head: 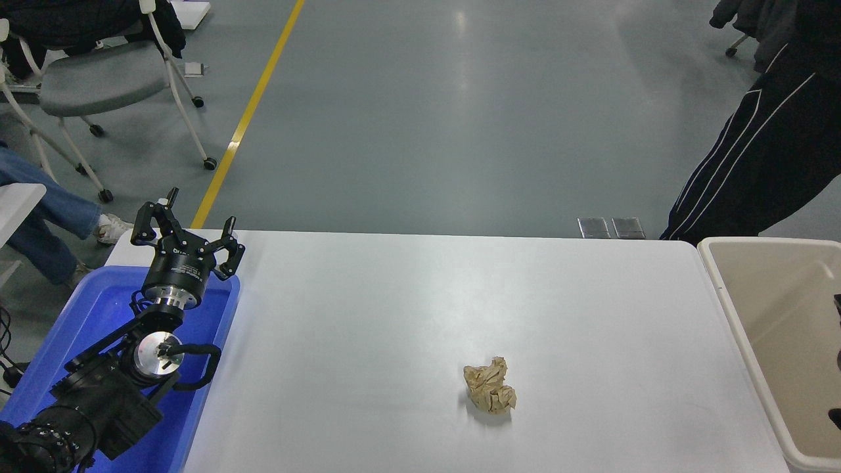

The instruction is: Dispose of the paper cup in the dustbin

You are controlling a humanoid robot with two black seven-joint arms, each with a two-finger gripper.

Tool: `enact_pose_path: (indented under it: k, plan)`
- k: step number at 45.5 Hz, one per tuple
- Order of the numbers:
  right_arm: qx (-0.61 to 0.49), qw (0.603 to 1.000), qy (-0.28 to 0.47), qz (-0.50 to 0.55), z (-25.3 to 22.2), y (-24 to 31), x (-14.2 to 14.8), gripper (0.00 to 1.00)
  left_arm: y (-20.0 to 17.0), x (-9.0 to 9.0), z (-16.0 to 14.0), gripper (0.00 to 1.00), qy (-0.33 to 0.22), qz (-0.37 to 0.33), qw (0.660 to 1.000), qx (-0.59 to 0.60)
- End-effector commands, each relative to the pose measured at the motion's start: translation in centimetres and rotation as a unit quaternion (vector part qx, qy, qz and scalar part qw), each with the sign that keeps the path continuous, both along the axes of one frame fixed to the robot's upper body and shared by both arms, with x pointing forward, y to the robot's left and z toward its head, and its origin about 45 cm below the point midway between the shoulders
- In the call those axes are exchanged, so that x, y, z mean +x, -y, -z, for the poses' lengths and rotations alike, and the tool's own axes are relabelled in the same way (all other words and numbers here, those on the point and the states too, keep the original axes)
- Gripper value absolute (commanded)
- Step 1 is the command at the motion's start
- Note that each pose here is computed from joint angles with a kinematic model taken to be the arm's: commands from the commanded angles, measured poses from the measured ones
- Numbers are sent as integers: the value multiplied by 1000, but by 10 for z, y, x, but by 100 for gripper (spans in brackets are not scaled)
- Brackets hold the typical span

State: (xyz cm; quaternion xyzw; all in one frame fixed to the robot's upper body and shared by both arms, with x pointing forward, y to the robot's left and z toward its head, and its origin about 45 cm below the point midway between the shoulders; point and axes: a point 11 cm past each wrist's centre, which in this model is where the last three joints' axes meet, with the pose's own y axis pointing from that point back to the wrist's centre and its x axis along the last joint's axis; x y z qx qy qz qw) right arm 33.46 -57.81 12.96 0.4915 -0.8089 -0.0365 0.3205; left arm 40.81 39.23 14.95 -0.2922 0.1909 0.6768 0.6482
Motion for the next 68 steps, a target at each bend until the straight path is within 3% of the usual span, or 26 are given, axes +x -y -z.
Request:
enact_pose_path:
  k: [1,13,24,31,49,68]
  plan:
    - [116,984,134,-36,-54,-32,37,99,0,0,0,100,0,0,1000,0]
    - [228,949,196,-95,-51,-116,65,99,0,0,0,100,0,0,1000,0]
    - [257,917,268,-147,-36,-197,81,99,0,0,0,100,0,0,1000,0]
    - [279,908,284,-134,-27,-215,83,99,0,0,0,100,0,0,1000,0]
    - [263,920,240,-165,-3,-229,73,99,0,0,0,100,0,0,1000,0]
    - [267,918,249,-153,-7,-230,78,99,0,0,0,100,0,0,1000,0]
